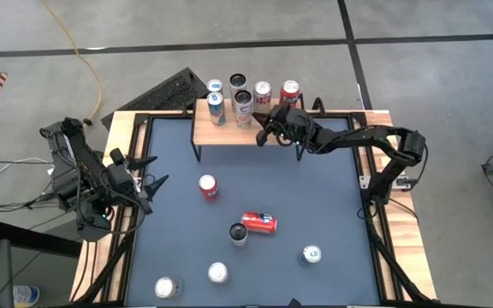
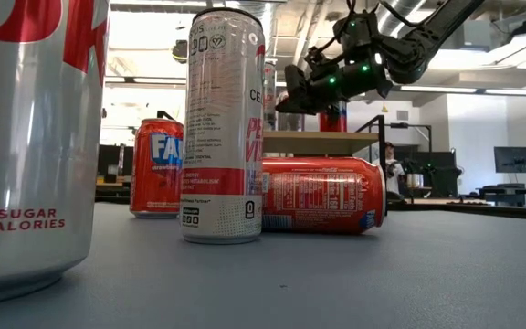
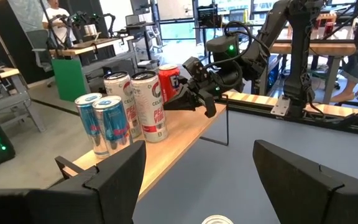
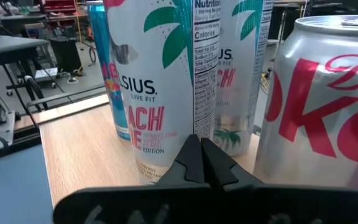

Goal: Place canned beverage on shelf
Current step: Put the top right pink soda can on the shelf aligned with the other pink soda can

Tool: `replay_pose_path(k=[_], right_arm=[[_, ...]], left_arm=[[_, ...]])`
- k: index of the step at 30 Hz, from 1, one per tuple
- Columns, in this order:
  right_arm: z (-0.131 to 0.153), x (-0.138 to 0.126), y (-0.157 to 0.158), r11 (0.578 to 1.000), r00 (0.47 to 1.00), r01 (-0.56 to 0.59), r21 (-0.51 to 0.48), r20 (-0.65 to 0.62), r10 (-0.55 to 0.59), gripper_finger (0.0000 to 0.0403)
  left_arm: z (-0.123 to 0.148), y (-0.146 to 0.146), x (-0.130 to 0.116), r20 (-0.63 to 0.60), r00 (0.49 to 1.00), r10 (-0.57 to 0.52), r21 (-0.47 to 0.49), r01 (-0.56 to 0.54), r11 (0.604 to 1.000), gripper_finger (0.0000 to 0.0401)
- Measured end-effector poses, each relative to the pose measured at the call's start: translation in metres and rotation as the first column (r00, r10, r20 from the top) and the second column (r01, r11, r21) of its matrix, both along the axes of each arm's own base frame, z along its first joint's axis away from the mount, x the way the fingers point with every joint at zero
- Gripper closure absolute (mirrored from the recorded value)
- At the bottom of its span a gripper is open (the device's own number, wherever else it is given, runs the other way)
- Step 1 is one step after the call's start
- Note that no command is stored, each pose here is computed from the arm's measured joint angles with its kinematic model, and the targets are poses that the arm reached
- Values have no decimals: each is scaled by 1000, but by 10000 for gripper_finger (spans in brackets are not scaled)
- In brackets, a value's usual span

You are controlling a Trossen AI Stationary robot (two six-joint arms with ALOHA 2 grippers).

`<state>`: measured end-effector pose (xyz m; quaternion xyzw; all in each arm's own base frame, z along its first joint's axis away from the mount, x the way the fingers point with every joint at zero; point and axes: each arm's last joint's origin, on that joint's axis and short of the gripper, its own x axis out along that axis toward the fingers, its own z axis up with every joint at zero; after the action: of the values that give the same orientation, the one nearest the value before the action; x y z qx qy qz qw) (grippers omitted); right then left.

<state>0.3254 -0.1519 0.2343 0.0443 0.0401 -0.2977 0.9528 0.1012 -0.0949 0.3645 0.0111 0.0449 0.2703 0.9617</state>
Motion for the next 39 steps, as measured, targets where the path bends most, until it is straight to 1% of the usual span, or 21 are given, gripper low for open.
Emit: replay_pose_path(k=[5,11,18,24,28,39], right_arm=[[0,0,0,1000,1000,6,0,-2,-6,403],[-7,-1,2,996,993,93,12,-71,-92,403],[-9,3,11,997,994,68,25,-89,-65,403],[-5,3,11,998,997,63,18,-52,-62,403],[-4,3,9,999,999,22,23,-30,-21,403],[-1,3,8,1000,1000,17,26,-1,-17,403]], left_arm=[[0,0,0,4,1000,2,-2,-2,1000,113],[0,0,0,3,1000,-3,-13,3,1000,113],[0,0,0,-4,1000,-5,-6,5,1000,113],[0,0,0,-9,1000,-6,2,6,1000,113],[0,0,0,-1,1000,1,8,-1,1000,113],[1,0,0,18,1000,11,0,-11,1000,113]])
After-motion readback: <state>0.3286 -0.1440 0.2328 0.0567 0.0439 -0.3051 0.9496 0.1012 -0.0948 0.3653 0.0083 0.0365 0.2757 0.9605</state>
